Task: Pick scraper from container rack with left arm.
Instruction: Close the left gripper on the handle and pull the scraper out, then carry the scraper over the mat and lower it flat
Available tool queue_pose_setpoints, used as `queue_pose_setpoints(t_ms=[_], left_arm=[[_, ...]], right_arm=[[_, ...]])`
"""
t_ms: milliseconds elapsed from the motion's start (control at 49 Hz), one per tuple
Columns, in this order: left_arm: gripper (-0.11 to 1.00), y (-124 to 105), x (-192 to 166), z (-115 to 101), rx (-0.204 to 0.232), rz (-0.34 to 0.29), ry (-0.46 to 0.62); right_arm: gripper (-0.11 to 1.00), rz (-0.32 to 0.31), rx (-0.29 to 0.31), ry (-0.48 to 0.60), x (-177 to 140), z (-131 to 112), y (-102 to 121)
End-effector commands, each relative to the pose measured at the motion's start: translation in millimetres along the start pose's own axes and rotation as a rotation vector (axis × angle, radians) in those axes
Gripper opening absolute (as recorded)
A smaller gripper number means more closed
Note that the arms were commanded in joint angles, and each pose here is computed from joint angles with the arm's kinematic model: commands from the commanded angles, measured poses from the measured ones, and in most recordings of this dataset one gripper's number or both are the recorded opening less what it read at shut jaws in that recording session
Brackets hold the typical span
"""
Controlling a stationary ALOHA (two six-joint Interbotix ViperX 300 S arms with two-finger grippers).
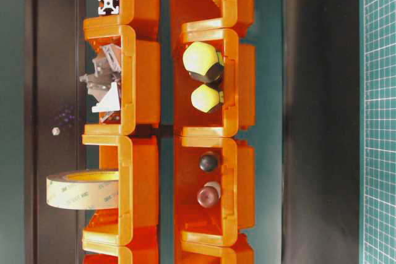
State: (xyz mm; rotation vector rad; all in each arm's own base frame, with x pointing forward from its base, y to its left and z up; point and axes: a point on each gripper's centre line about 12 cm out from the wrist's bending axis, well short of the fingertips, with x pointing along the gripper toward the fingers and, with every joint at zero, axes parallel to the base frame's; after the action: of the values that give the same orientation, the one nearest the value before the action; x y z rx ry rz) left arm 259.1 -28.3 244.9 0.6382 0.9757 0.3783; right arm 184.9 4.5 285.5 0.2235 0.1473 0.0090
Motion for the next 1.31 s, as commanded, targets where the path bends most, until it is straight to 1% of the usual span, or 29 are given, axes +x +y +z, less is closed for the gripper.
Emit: queue_pose_setpoints(t_ms=[0,61,123,225,347,572,817,878,939,1001,1041,1164,1225,1287], left_arm=[[0.38,4.6,-20.3,15.2,-0.014,0.027,-0.013],[0.36,4.0,-28.4,19.4,-0.008,0.040,-0.007],[0.32,5.3,-36.8,23.8,-0.012,0.048,-0.010],[0.29,5.9,-47.4,28.9,-0.015,0.051,-0.020],[0.27,9.2,-58.0,33.3,-0.030,0.044,-0.044],[0.22,28.1,-95.4,39.8,-0.103,-0.018,-0.169],[0.21,35.6,-136.0,50.0,-0.131,-0.108,-0.309],[0.21,35.6,-143.4,55.6,-0.118,-0.128,-0.344],[0.21,35.2,-149.1,62.8,-0.093,-0.148,-0.389],[0.21,30.6,-151.9,72.2,-0.050,-0.162,-0.432],[0.21,28.0,-152.7,77.4,-0.015,-0.165,-0.453],[0.21,21.0,-151.3,94.0,0.062,-0.157,-0.483],[0.21,17.7,-147.8,101.8,0.089,-0.148,-0.484],[0.21,13.3,-141.7,108.8,0.125,-0.137,-0.480]], right_arm=[[-0.02,0.004,0.001,-0.010,0.5,5.5,1.6],[-0.02,0.004,0.001,-0.009,0.6,4.8,1.4],[-0.02,0.003,0.001,-0.007,0.6,4.2,1.3],[-0.02,0.003,0.001,-0.004,0.4,2.6,0.9],[-0.02,0.003,0.001,-0.006,-0.1,2.4,0.9],[-0.02,0.005,0.001,-0.013,-1.8,3.2,1.0],[-0.02,0.008,0.001,-0.027,-4.2,5.7,1.6],[-0.02,0.008,0.001,-0.030,-4.7,6.2,1.7],[-0.02,0.010,0.001,-0.036,-6.0,7.6,2.1],[-0.02,0.011,0.003,-0.038,-7.2,8.6,2.3],[-0.02,0.012,0.003,-0.041,-8.1,9.5,2.5],[-0.02,0.013,0.004,-0.046,-10.0,11.7,3.1],[-0.02,0.014,0.004,-0.049,-10.4,12.5,3.3],[-0.02,0.014,0.004,-0.050,-10.7,12.7,3.3]])
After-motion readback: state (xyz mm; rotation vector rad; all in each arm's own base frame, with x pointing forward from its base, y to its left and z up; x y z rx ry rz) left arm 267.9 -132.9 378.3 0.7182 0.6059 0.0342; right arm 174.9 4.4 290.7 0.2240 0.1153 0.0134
